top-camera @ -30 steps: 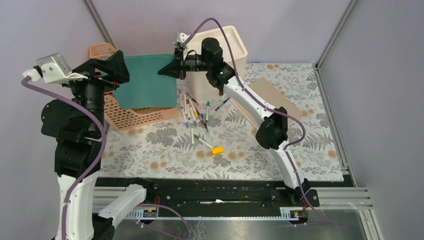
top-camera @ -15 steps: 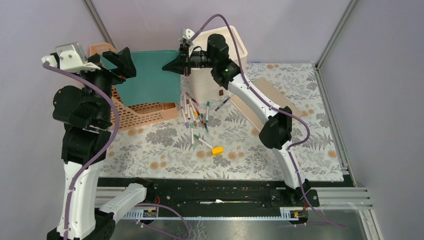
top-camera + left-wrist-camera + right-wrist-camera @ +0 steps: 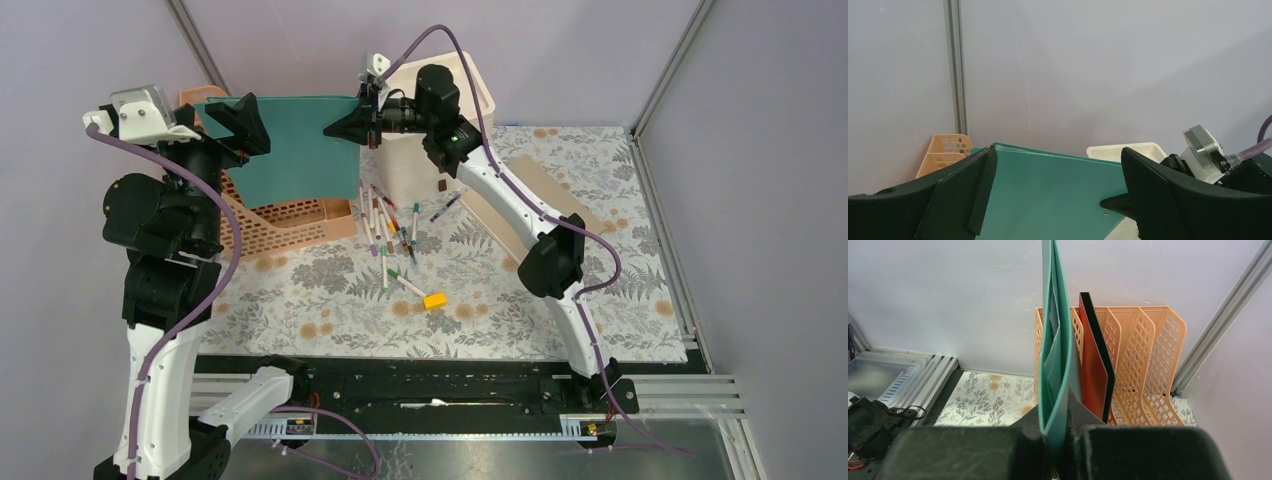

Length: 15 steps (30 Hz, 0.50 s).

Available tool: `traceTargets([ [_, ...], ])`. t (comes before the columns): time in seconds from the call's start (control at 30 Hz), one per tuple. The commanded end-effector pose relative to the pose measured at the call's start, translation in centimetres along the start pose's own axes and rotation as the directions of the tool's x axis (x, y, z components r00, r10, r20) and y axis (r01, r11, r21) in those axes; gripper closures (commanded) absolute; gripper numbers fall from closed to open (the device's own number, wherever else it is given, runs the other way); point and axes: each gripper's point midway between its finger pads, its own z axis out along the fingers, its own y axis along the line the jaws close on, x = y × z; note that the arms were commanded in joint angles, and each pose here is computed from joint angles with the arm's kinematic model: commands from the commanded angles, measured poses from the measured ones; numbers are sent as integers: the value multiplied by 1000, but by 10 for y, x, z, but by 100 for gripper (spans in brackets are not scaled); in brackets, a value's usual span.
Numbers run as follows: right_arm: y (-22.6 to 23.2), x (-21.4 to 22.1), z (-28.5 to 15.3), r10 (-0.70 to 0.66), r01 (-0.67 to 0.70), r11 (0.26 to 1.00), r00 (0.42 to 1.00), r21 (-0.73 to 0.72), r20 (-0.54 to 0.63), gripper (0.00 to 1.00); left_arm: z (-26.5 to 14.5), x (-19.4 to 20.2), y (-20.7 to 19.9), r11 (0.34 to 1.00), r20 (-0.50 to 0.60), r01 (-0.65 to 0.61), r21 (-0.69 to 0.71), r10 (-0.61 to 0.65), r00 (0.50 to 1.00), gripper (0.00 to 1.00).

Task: Organize the desk
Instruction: Place the folder in the storage box.

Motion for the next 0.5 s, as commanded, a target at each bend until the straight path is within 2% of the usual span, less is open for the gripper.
traceTargets([
  [0.0,9,-71,-7,-154,153,988,982,15,110,100,0,-22,-1,1000,71,-10,9,10,997,1],
  [0.23,13,-92,-12,-179,179,984,974,13,141,100,1,-24,-2,1000,76,-19,18,18,997,1],
  [0.47,25,-109,-17,-149,154,988,976,-17,161,100,2,-22,-4,999,80,-27,28,25,997,1],
])
